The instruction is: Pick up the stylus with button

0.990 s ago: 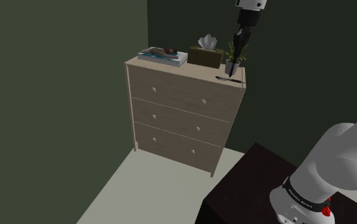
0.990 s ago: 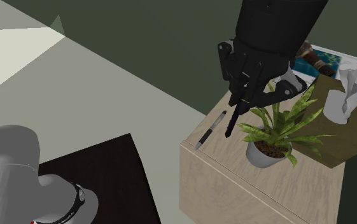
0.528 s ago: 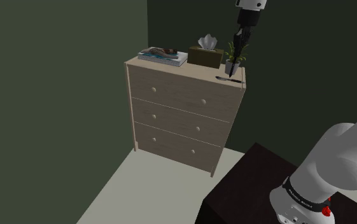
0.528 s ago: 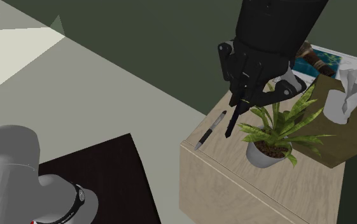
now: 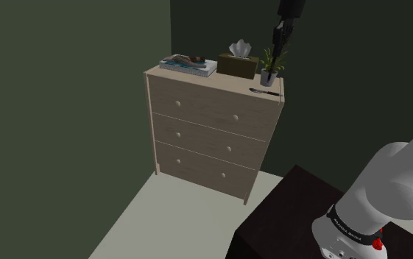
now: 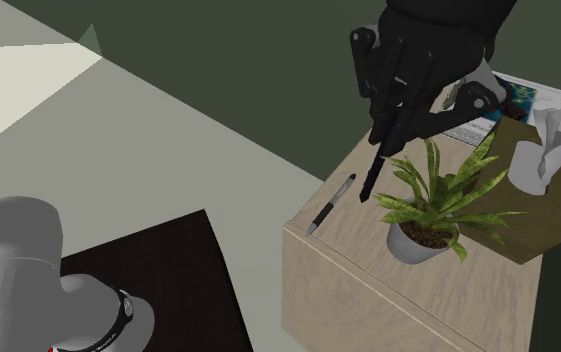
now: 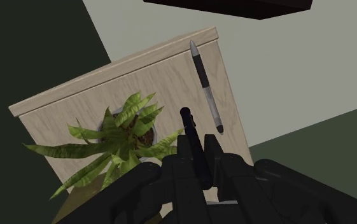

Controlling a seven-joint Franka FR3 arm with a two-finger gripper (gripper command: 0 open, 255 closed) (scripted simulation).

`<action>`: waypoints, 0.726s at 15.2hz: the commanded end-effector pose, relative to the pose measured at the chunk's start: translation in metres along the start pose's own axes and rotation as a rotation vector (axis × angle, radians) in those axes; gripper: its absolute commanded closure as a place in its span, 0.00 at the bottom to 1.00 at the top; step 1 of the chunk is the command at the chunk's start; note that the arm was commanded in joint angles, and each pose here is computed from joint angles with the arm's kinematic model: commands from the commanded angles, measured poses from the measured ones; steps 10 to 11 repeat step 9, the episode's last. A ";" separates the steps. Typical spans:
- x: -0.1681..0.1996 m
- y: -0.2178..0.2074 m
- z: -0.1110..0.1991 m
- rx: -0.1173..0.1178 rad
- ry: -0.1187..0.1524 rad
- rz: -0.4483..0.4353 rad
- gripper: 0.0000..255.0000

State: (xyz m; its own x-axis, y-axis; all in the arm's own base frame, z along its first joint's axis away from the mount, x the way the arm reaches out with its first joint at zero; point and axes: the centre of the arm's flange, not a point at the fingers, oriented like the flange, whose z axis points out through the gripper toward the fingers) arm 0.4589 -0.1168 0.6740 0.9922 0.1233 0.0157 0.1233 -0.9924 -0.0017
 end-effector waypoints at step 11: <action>0.000 0.000 -0.043 0.000 0.000 0.000 1.00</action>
